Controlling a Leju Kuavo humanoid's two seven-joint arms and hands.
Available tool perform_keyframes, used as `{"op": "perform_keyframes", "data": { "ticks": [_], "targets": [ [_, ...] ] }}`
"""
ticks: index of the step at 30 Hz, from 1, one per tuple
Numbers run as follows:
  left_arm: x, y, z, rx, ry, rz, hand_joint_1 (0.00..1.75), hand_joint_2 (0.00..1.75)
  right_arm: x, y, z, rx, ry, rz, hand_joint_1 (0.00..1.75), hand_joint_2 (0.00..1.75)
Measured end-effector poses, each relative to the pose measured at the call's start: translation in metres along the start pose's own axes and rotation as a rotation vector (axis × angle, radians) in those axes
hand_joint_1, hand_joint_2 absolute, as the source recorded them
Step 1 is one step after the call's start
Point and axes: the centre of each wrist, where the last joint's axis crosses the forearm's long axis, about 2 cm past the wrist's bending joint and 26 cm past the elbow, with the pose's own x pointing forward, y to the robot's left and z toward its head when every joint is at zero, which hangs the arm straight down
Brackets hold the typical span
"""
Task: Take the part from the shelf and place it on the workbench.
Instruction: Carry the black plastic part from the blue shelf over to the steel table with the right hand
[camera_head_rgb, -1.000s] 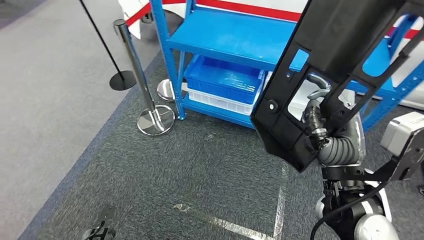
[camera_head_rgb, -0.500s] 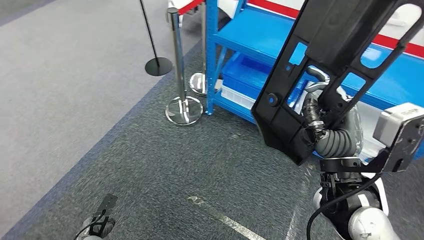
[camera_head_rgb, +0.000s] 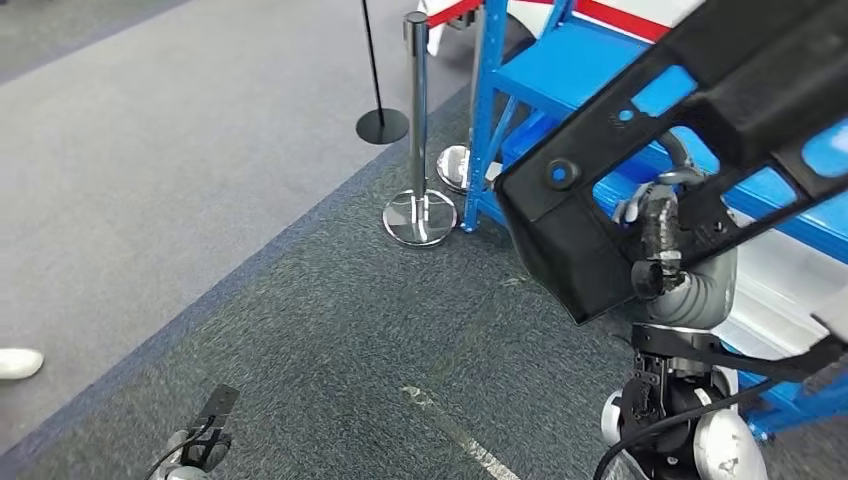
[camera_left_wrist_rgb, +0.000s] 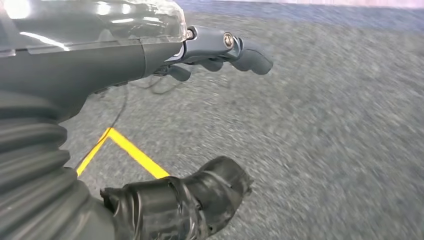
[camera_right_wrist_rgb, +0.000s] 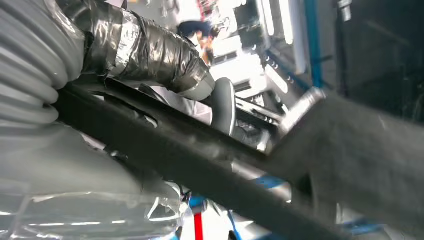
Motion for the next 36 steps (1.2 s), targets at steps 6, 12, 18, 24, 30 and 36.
{"op": "perform_keyframes", "data": {
  "ticks": [6, 12, 18, 24, 30, 36],
  "targets": [
    [-0.011, 0.002, 0.002, 0.011, 0.014, 0.004, 0.0, 1.75, -0.001, -0.002, 0.014, -0.057, 0.029, -0.058, 1.75, 1.75],
    [-0.015, 0.003, 0.003, 0.015, 0.013, 0.003, 0.0, 1.75, 0.0, -0.001, 0.017, -0.068, 0.028, -0.064, 1.75, 1.75],
    [-0.013, 0.003, 0.002, 0.015, 0.008, -0.001, 0.0, 1.75, 0.001, -0.003, 0.022, -0.018, 0.035, 0.094, 1.75, 1.75],
    [-0.014, 0.002, 0.003, 0.009, 0.009, -0.003, 0.0, 1.75, 0.007, -0.001, 0.018, 0.053, -0.042, 0.494, 1.75, 1.75],
    [-0.02, -0.002, 0.006, 0.0, 0.021, 0.001, 0.0, 1.75, 0.009, 0.008, 0.01, 0.101, -0.079, 0.788, 1.75, 1.75],
    [-0.022, -0.003, 0.007, 0.0, 0.029, 0.009, 0.0, 1.75, 0.007, 0.01, 0.01, 0.157, -0.062, 0.9, 1.75, 1.75]
  ]
}}
